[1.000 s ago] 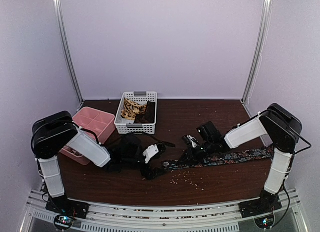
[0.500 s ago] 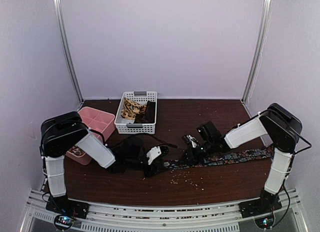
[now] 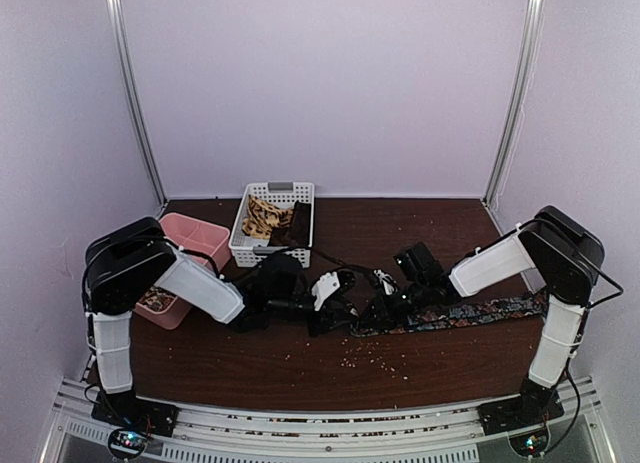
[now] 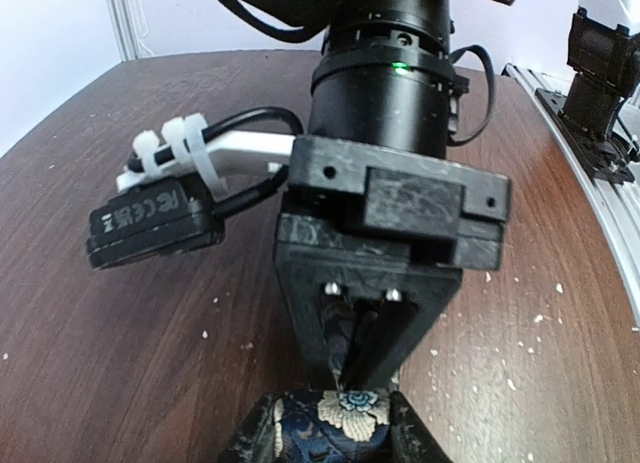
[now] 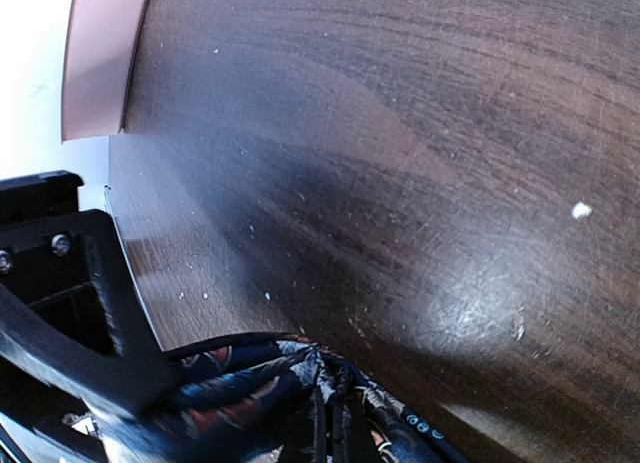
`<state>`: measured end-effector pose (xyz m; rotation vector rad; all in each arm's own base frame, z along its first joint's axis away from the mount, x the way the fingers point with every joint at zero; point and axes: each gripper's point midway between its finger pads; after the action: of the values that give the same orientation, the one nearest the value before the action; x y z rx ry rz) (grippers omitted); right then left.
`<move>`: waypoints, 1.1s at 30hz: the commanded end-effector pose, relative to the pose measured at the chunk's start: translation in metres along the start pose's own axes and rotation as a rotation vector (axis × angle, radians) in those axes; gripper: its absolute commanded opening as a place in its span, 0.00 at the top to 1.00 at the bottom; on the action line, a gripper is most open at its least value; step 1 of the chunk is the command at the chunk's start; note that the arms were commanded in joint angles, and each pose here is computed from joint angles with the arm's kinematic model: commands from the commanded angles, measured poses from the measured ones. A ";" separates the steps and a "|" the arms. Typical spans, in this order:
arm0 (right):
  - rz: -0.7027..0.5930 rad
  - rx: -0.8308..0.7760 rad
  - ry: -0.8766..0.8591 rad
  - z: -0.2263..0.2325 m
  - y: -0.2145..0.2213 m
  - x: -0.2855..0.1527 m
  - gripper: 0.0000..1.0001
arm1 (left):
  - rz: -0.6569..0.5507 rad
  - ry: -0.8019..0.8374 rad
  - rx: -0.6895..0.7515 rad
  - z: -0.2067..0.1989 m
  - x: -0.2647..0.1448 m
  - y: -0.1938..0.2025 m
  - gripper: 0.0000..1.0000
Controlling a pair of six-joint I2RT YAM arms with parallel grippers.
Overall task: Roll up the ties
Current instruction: Roll the tie at the center of the board.
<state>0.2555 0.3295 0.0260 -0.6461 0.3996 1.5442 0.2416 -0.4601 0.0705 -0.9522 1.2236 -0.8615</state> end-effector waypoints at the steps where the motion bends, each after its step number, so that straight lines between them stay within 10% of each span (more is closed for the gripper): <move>1: -0.003 0.025 0.059 -0.018 0.006 0.001 1.00 | -0.002 0.061 -0.033 -0.005 0.020 0.006 0.65; 16: -0.038 0.009 0.031 -0.002 0.001 -0.013 0.98 | 0.176 0.115 -0.084 -0.021 0.024 0.067 0.70; 26: -0.108 0.005 -0.067 0.027 -0.014 -0.048 0.63 | 0.307 0.150 -0.069 -0.027 0.016 0.087 0.74; 33: -0.050 -0.002 -0.069 0.036 -0.008 -0.031 0.58 | 0.318 0.143 -0.065 -0.024 0.018 0.085 0.72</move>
<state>0.2613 0.3149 0.0734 -0.5982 0.3286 1.4761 0.2356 -0.4716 0.0249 -0.8235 1.3888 -0.8001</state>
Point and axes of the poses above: each gripper's point midway between its finger pads, its own x axis out along the fingers, its own z axis along the line the jaws close on, y = z × x, and after that the axes turned 5 degrees about x, right-handed
